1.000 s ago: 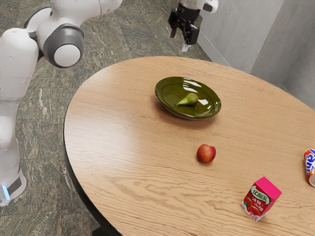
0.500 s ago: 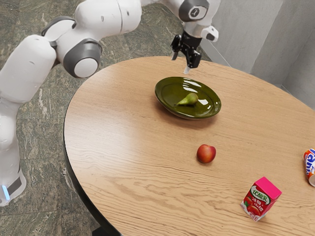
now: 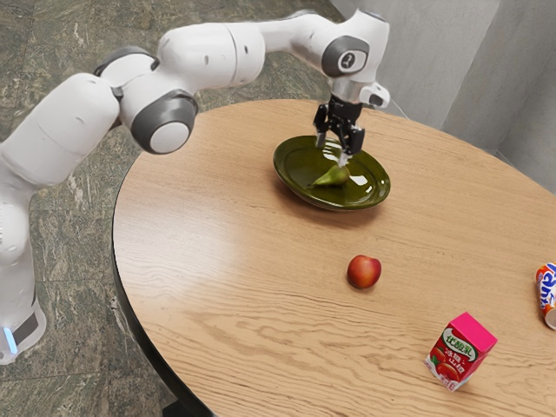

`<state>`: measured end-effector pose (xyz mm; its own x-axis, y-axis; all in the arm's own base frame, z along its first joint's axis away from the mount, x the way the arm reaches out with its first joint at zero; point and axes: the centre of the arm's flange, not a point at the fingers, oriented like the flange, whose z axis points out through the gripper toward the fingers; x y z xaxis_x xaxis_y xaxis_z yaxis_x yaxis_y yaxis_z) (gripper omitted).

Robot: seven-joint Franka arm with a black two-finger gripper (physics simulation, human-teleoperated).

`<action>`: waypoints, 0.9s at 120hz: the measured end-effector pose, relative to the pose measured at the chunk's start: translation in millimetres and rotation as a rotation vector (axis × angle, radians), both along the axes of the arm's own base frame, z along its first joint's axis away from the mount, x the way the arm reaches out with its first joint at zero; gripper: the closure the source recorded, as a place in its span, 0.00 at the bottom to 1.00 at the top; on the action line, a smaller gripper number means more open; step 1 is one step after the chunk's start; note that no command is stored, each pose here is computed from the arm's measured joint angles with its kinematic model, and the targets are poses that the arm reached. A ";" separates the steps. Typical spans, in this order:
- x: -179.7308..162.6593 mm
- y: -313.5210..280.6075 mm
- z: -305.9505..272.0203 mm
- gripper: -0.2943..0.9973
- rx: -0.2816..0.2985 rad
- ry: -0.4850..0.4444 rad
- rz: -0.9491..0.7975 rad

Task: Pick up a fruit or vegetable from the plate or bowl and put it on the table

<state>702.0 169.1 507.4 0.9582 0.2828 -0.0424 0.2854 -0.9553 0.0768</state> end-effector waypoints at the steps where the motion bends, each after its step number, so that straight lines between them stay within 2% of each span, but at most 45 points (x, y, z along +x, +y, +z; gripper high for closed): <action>1: 0.2 0.7 -0.5 0.23 -0.004 -0.002 0.000; 15: 0.2 18.0 -3.9 0.23 -0.072 -0.039 0.019; 33: 11.4 20.2 -32.1 0.23 -0.105 -0.049 0.010; 108: 29.2 19.4 -70.4 0.23 -0.098 -0.080 -0.034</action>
<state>731.1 188.5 437.1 0.9686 0.2487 0.0087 0.2424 -0.9510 0.1917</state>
